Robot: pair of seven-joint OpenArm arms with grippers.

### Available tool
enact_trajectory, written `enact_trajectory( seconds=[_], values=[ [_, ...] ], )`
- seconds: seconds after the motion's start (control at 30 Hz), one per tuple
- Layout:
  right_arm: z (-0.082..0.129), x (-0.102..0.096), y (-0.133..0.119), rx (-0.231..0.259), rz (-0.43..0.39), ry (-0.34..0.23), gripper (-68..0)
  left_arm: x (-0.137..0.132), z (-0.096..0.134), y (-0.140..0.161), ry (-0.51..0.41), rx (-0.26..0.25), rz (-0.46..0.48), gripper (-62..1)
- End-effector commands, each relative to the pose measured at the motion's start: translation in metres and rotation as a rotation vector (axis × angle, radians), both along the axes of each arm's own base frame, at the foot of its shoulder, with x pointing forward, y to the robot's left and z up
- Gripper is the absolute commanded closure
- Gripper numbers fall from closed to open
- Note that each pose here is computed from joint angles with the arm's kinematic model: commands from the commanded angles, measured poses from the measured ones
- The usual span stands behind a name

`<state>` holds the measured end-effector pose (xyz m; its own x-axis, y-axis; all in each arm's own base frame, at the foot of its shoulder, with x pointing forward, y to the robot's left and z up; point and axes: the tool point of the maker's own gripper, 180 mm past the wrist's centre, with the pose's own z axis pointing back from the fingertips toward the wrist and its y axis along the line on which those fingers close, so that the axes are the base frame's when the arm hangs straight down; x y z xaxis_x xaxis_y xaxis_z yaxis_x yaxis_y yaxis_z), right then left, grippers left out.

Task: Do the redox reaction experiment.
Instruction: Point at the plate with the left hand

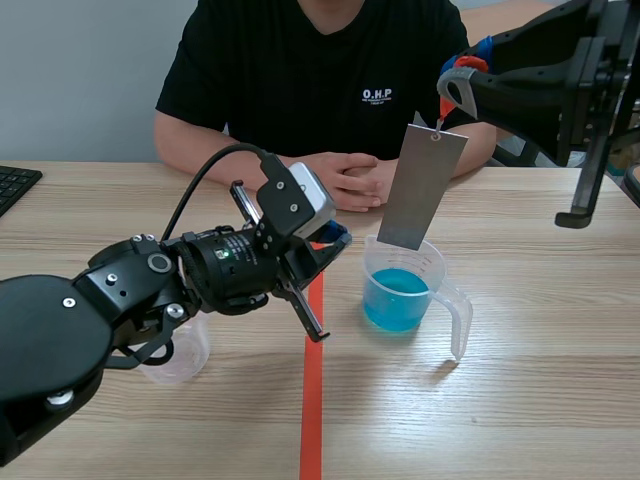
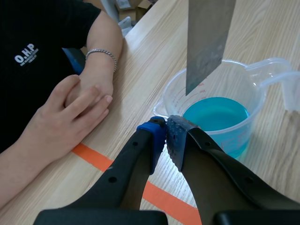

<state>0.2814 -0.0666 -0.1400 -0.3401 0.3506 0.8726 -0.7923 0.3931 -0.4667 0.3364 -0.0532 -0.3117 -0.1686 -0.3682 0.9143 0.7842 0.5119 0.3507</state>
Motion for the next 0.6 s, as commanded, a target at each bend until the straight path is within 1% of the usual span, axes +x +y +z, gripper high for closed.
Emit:
enact_trajectory(
  seconds=[0.0,0.13,0.57],
  values=[
    [0.0115,0.0017,0.0005,0.029,0.002,-0.028,-1.5,0.0071,0.0136,-0.0035,-0.031,-0.026,0.001,-5.1],
    [0.0115,0.0017,0.0005,0.029,0.002,-0.028,-1.5,0.0087,0.0134,-0.0075,-0.042,-0.014,-0.003,-5.1],
    [0.0115,0.0017,0.0005,0.029,0.002,-0.028,-1.5,0.0085,0.0153,-0.0085,-0.045,-0.021,-0.01,-5.1]
  ],
)
